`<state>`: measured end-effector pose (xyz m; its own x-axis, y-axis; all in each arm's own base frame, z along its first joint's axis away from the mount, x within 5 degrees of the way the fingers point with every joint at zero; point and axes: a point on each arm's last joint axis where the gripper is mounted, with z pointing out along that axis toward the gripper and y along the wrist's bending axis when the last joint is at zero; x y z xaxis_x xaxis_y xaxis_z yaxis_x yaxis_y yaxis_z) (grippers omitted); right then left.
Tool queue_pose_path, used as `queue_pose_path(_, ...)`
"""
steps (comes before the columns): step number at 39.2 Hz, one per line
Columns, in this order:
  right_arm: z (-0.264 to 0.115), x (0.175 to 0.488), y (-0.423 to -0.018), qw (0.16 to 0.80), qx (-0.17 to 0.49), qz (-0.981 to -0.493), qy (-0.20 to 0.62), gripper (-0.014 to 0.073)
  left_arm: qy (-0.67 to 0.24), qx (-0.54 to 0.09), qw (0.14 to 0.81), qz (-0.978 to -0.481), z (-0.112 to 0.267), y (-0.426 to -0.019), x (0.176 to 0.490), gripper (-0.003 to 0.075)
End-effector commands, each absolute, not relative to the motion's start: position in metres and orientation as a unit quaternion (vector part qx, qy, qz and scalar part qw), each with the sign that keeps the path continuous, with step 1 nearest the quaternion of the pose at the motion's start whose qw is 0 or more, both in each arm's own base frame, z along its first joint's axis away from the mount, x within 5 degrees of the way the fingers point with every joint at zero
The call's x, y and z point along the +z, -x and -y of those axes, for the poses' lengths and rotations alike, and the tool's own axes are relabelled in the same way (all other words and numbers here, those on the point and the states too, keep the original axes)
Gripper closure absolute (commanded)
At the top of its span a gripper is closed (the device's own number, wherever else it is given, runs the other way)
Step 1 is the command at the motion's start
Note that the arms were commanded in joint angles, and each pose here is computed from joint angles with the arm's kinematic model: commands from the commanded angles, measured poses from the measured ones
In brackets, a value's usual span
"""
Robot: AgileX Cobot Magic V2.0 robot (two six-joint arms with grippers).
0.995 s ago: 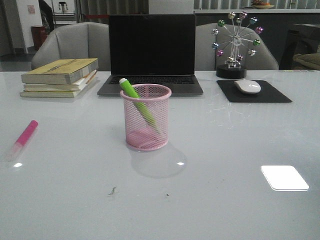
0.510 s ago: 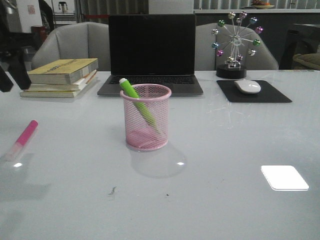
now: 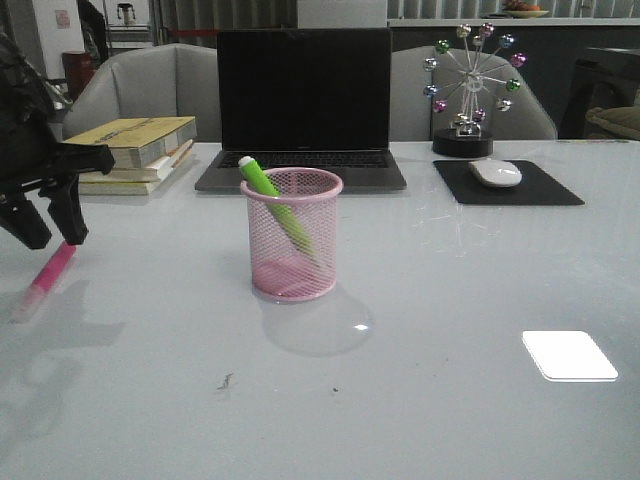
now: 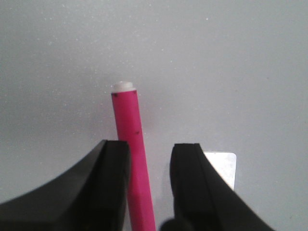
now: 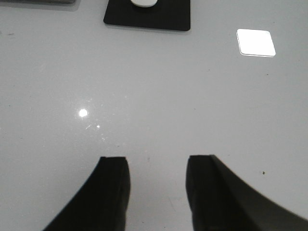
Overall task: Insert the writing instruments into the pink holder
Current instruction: 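Lower the left gripper over the pink marker and close on it, then lift the pink marker upright and carry it toward the holder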
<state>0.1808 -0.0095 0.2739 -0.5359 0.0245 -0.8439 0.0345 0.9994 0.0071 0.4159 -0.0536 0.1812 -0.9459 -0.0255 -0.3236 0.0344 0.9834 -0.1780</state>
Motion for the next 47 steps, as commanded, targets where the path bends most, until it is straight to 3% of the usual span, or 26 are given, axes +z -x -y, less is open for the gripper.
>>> queue_pose_path(1,0.012,0.291,-0.184,0.528,-0.017,-0.849,-0.014,0.0191,0.0,-0.099,0.213,-0.972,0.057,-0.421,0.206,0.0395)
queue_pose_path(19,0.012,0.291,-0.184,0.528,-0.017,-0.849,-0.014,0.0191,-0.018,-0.071,0.219,-0.973,0.053,-0.426,0.196,0.0395)
queue_pose_path(37,0.012,0.291,-0.184,0.528,-0.017,-0.849,-0.014,0.0191,-0.018,-0.069,0.16,-0.985,0.053,-0.426,0.163,0.0404)
queue_pose_path(42,0.012,0.291,-0.184,0.528,-0.017,-0.849,-0.014,0.0191,-0.02,-0.067,0.136,-0.988,0.053,-0.423,0.159,0.0477)
queue_pose_path(47,0.012,0.291,-0.184,0.528,-0.017,-0.849,-0.014,0.0191,-0.027,-0.061,0.113,-0.991,0.052,-0.419,0.157,0.0622)
